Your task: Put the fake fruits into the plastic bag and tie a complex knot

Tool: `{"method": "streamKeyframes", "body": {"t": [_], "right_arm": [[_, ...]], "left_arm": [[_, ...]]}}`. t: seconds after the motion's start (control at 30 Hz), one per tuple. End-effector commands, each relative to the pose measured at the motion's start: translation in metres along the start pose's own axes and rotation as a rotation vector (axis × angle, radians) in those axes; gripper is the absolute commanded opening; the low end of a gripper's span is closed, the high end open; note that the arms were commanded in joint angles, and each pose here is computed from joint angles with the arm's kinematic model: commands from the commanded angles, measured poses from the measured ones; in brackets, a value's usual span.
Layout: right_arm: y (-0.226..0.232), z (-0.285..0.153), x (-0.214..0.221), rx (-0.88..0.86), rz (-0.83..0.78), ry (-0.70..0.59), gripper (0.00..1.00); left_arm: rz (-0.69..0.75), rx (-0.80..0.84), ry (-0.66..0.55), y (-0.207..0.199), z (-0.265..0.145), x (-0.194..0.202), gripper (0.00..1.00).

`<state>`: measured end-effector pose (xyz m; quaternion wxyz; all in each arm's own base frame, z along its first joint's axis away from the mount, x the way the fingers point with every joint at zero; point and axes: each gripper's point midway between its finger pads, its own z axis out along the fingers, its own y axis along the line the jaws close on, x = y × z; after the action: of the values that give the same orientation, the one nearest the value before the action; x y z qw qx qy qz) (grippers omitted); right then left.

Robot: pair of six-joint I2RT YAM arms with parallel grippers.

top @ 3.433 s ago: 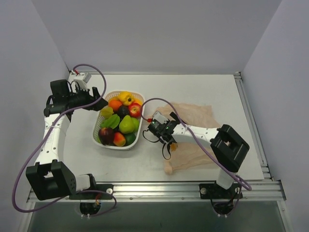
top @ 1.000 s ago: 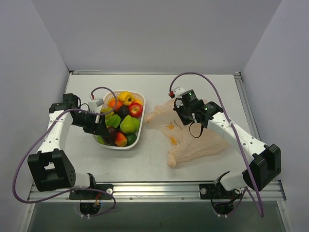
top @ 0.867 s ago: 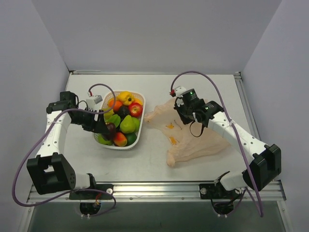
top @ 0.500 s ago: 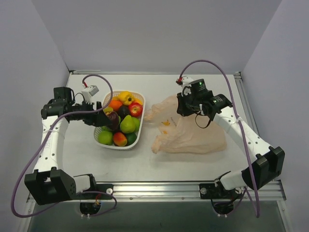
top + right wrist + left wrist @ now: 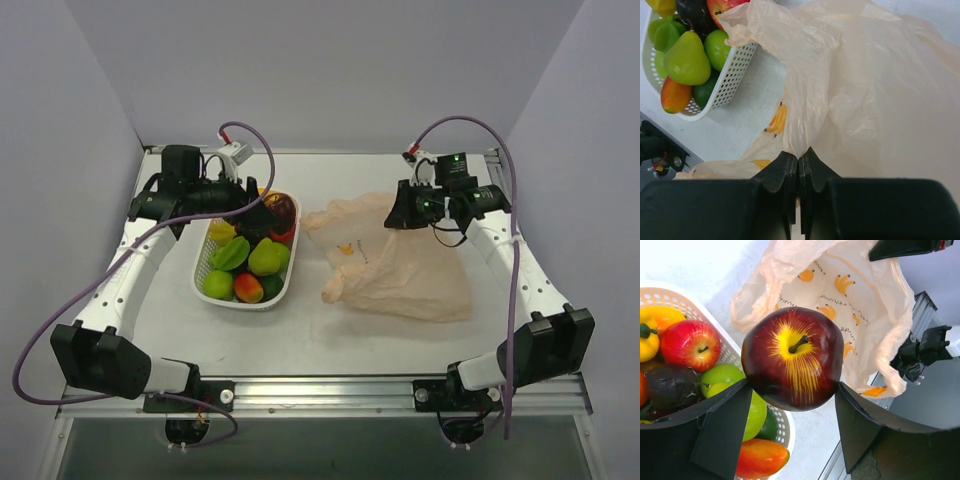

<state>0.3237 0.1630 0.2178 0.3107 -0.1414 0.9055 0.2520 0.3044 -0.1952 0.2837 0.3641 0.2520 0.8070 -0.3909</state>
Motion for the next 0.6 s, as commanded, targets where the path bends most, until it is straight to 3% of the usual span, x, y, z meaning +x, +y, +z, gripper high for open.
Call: {"method": "streamKeyframes", "body": {"t": [0.0, 0.17, 0.43, 0.57], "right_arm": [[0.017, -0.028, -0.006, -0.097, -0.032, -0.047, 0.00], [0.060, -0.030, -0.017, -0.378, 0.022, -0.081, 0.00], [0.097, -0.029, -0.067, -0.623, 0.281, -0.124, 0.00], [0.105, -0.035, -0.089, -0.687, 0.314, -0.185, 0.00]], "left_arm": [[0.062, 0.008, -0.132, -0.014, -0.009, -0.045, 0.58], [0.057, 0.011, -0.173, -0.023, -0.020, -0.054, 0.59], [0.010, -0.008, -0.299, -0.025, -0.055, -0.079, 0.61], [-0.022, -0.013, -0.363, -0.024, -0.075, -0.093, 0.61]]}}
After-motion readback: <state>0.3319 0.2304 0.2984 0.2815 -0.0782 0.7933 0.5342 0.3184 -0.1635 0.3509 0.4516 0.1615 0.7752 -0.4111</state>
